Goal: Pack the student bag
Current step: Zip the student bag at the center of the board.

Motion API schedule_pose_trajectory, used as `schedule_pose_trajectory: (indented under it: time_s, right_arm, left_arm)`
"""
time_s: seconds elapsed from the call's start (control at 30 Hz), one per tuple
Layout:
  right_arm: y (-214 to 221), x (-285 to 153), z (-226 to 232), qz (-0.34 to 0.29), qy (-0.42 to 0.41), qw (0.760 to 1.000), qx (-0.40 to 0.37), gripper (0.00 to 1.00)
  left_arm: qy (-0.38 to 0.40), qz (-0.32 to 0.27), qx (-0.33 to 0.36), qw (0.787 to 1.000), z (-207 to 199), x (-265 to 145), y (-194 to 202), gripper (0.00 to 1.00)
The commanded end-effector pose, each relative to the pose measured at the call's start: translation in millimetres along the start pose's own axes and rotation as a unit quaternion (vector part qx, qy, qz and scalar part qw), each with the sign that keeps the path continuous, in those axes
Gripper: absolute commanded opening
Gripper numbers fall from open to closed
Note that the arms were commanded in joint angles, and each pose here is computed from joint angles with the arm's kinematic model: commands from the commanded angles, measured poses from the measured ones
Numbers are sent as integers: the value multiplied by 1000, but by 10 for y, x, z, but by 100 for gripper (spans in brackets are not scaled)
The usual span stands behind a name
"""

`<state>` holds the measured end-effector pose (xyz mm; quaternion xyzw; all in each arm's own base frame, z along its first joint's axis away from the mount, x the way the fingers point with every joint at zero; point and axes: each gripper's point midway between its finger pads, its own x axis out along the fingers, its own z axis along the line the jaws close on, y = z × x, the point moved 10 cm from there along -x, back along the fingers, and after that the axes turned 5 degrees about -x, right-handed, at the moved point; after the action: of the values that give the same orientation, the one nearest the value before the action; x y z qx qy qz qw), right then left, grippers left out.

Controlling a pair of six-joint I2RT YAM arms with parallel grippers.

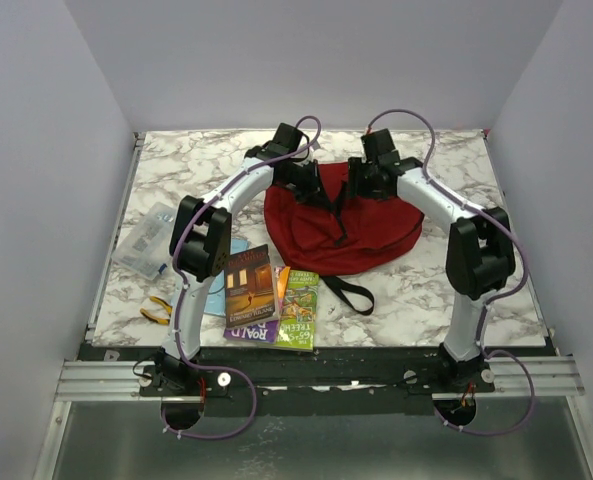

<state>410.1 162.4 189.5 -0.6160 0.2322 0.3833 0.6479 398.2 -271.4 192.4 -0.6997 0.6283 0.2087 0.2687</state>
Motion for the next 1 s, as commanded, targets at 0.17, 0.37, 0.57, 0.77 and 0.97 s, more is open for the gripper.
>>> schedule_pose_trajectory:
  time_s: [0.17,0.37,0.57,0.77,0.97]
  right_arm:
    - [396,-46,313,-121,97,988,22,64]
    - [413,286,383,-136,135,979,67,67]
    - [491,353,470,-109,195,972,70,60]
    - [638,86,391,-106,187,974,76,10]
    - [335,-363,400,-105,149,983,2,1]
  left_arm:
    - [6,12,2,1000,-2,46,25,0]
    - [7,11,5,1000,-25,30,33,0]
    - [8,10,7,1000,-31,26,29,0]
    - [9,15,2,1000,-11,58,22,0]
    - [7,15,1,1000,-1,64,25,0]
